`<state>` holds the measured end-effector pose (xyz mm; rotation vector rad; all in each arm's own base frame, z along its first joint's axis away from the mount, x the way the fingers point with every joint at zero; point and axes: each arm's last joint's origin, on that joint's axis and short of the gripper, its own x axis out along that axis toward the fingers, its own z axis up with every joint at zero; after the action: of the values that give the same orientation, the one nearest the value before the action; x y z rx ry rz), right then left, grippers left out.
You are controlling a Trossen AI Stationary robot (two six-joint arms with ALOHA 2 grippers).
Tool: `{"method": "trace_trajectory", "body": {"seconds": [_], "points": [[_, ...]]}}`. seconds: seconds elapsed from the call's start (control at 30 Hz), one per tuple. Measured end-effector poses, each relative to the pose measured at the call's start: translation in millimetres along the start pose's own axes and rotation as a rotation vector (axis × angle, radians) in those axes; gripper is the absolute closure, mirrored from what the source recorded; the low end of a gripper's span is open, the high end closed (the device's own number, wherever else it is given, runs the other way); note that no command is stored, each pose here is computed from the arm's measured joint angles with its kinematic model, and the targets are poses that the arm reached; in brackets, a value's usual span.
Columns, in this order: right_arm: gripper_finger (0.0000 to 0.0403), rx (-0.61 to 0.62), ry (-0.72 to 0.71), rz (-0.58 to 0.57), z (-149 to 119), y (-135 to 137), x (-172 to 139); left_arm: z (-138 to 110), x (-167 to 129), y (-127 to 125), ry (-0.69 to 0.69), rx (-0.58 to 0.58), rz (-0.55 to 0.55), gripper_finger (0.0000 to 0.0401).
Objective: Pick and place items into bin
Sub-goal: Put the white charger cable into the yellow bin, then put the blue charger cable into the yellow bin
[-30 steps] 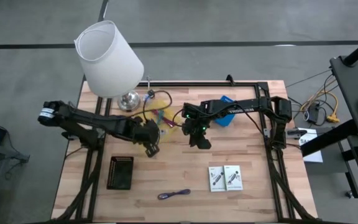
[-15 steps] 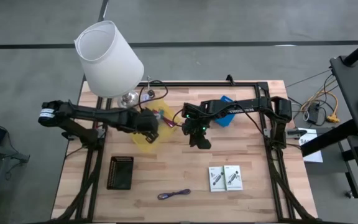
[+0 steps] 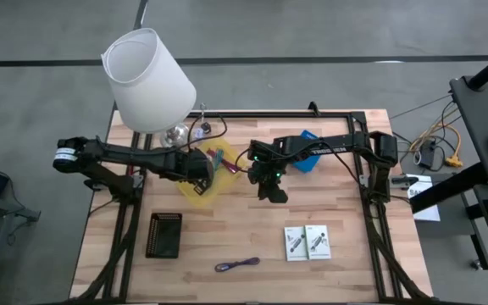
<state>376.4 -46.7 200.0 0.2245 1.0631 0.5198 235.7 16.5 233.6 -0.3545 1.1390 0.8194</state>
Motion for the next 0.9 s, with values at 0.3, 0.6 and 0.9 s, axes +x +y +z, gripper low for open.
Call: {"method": "trace_trajectory", "body": {"seconds": [0.3, 0.6, 0.9], "points": [[0.0346, -0.003, 0.0, 0.0, 0, 0, 0, 0, 0, 0, -0.001, 0.017, -0.001, 0.0355], [0.0346, -0.007, 0.0, 0.0, 0, 0, 0, 6, -7, -5, 0.01, -0.014, -0.117, 0.0251], [0.0346, -0.004, 0.002, 0.001, 0, 0, 0, 34, -46, -42, -0.142, 0.032, -0.736, 0.0235]]}}
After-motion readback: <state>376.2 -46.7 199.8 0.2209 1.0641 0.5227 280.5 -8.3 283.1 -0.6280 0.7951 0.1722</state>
